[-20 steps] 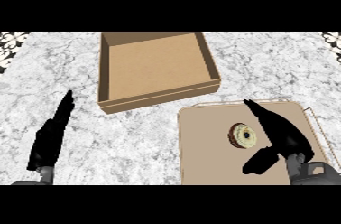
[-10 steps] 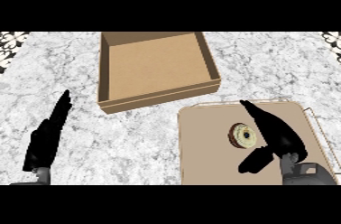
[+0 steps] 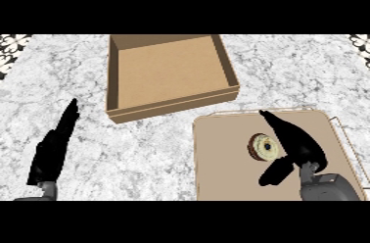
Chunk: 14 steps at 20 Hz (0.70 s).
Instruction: Pick the cupcake from the tray and place it in the cardboard box
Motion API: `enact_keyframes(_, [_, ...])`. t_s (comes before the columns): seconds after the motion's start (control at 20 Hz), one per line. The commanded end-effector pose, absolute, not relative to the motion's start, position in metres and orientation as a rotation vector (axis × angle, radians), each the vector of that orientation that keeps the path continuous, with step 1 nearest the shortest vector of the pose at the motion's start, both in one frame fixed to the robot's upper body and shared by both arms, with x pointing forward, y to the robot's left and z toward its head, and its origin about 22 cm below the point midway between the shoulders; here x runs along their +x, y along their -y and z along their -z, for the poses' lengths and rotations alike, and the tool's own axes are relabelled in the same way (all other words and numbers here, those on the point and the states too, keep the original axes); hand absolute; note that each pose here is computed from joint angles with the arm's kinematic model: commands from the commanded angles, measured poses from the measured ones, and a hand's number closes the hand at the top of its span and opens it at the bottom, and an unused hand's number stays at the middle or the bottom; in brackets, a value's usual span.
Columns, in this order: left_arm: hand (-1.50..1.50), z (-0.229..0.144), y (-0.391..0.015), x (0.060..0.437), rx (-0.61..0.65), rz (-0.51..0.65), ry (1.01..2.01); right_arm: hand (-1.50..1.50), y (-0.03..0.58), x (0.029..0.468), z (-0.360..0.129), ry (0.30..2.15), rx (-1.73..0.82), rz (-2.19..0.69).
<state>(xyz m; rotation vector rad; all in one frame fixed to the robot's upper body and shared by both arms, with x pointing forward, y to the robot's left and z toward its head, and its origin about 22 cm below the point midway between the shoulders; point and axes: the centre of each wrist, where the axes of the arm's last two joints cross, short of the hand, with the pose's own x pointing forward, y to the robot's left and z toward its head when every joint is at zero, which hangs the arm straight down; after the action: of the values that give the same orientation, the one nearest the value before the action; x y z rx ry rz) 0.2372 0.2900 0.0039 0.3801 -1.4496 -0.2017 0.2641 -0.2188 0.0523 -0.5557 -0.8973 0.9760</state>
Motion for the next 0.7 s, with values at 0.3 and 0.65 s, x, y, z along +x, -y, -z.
enact_keyframes(0.3, [0.0,-0.001,-0.281,0.231,0.387,0.198,1.45,1.5,0.198,0.257,-0.033,0.997,-0.693,-0.988])
enact_keyframes(0.65, [0.0,0.007,-0.296,0.22,0.385,0.202,1.46,1.5,0.209,0.246,-0.042,1.09,-0.798,-0.97])
